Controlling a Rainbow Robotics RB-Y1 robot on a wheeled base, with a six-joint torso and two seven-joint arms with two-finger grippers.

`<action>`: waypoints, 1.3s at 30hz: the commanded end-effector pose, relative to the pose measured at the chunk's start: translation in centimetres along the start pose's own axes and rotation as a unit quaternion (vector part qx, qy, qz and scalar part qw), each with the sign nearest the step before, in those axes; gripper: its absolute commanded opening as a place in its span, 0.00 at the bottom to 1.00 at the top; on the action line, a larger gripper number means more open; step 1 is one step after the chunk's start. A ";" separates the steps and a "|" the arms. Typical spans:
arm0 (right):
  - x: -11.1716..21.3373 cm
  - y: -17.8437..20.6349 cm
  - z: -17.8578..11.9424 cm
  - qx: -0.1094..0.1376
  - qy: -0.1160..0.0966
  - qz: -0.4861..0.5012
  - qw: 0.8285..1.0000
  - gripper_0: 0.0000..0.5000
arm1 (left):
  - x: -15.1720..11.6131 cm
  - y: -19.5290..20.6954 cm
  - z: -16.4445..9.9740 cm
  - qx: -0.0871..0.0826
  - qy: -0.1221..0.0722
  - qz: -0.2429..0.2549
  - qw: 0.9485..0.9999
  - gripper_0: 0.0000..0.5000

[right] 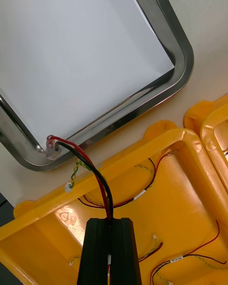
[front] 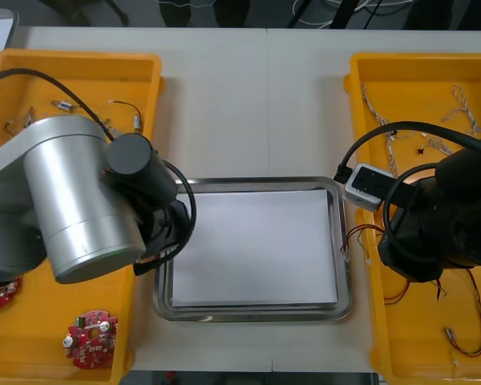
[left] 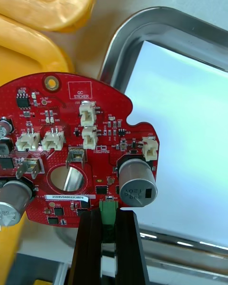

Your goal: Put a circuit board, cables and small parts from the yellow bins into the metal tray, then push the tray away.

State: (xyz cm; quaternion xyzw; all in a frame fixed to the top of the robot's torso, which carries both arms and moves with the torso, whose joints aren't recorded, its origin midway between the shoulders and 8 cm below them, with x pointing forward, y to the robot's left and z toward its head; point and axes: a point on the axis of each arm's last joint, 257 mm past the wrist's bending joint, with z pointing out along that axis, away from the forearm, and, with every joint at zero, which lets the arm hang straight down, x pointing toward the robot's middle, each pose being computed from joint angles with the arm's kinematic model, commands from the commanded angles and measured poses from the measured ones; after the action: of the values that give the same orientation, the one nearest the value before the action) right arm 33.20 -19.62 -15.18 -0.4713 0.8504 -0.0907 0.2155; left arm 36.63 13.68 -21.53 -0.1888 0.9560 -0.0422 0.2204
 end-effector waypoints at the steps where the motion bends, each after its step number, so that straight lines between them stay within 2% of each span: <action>1: -0.9 -0.2 -0.4 0.006 -0.009 0.007 1.000 0.00 | 1.0 -3.0 0.3 0.017 -0.014 0.030 0.999 0.00; 8: -0.8 -0.2 -0.4 0.006 -0.009 0.007 1.000 0.00 | 3.5 -4.7 1.3 0.029 -0.015 0.045 0.998 0.00; 16: -0.9 -0.3 -0.4 0.008 -0.010 0.008 1.000 0.00 | 6.1 -5.6 2.5 0.036 -0.005 0.054 0.998 0.00; 27: -0.8 -0.2 -0.4 0.006 -0.009 0.007 1.000 0.00 | 7.6 -6.7 5.4 0.044 -0.010 0.044 0.998 0.00; 39: -0.9 -0.2 -0.4 0.006 -0.010 0.008 1.000 0.00 | 8.5 -6.7 6.4 0.044 -0.005 0.032 0.999 0.00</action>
State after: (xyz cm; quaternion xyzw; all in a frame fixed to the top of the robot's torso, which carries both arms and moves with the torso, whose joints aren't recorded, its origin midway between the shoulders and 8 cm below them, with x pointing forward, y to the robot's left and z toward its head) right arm 33.23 -19.63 -15.18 -0.4709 0.8506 -0.0908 0.2156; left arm 34.46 6.38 -30.57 -0.1387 0.9634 -0.0513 0.2235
